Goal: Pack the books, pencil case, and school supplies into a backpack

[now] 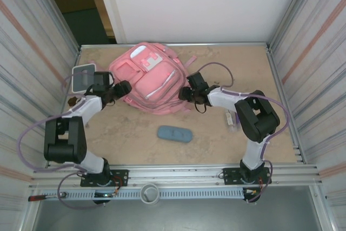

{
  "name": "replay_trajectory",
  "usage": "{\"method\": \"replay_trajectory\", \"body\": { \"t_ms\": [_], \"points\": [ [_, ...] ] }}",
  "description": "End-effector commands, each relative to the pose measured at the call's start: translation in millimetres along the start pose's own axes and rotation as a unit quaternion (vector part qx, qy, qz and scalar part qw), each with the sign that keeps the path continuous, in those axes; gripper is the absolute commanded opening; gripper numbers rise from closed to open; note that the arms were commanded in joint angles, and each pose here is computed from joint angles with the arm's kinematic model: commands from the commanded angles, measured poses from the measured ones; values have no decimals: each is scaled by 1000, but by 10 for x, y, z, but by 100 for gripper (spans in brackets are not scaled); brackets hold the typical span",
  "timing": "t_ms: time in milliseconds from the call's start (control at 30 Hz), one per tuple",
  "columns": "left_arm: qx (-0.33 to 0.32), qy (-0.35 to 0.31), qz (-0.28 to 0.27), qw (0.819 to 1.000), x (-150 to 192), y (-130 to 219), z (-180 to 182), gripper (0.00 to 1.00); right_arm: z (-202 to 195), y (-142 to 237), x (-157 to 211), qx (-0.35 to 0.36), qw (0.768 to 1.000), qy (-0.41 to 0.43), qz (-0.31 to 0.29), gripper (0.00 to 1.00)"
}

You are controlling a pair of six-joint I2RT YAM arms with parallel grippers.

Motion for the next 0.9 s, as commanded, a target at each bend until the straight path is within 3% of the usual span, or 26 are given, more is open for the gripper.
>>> {"method": "replay_trajectory", "body": {
  "t_ms": [0,133,267,367,533,667,867],
  "points": [
    [58,-22,44,997,149,-159,-353,74,-521,-6,-96,88,996,-1,5,56],
    [85,-65,95,990,518,-331,-716,72,-818,75,-346,114,993,-10,-4,54],
    [157,-132,144,968,1017,-289,-1265,71,-1045,332,-712,126,991,-18,-26,55],
    [172,-188,130,958,1181,-108,-1467,71,-1068,602,-910,114,992,-21,-55,57],
    [122,-169,72,975,1004,90,-1158,74,-812,766,-760,51,997,-13,-56,61],
    [109,-100,69,987,955,132,-864,75,-502,714,-408,15,999,14,-39,63],
    [110,-46,79,990,1069,52,-726,76,-63,527,-18,-34,998,49,-11,60]
  ]
}}
Point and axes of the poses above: each hand's point on the last joint's axis, 136 mm out from that joint toward the fingers, its own y axis back along the fingers, its own z axis along the line the jaws close on, x = y × z, the point moved 3 cm from there along y, back along the fingers, and after that the axes turned 7 degrees about y, right-handed, at the moved point
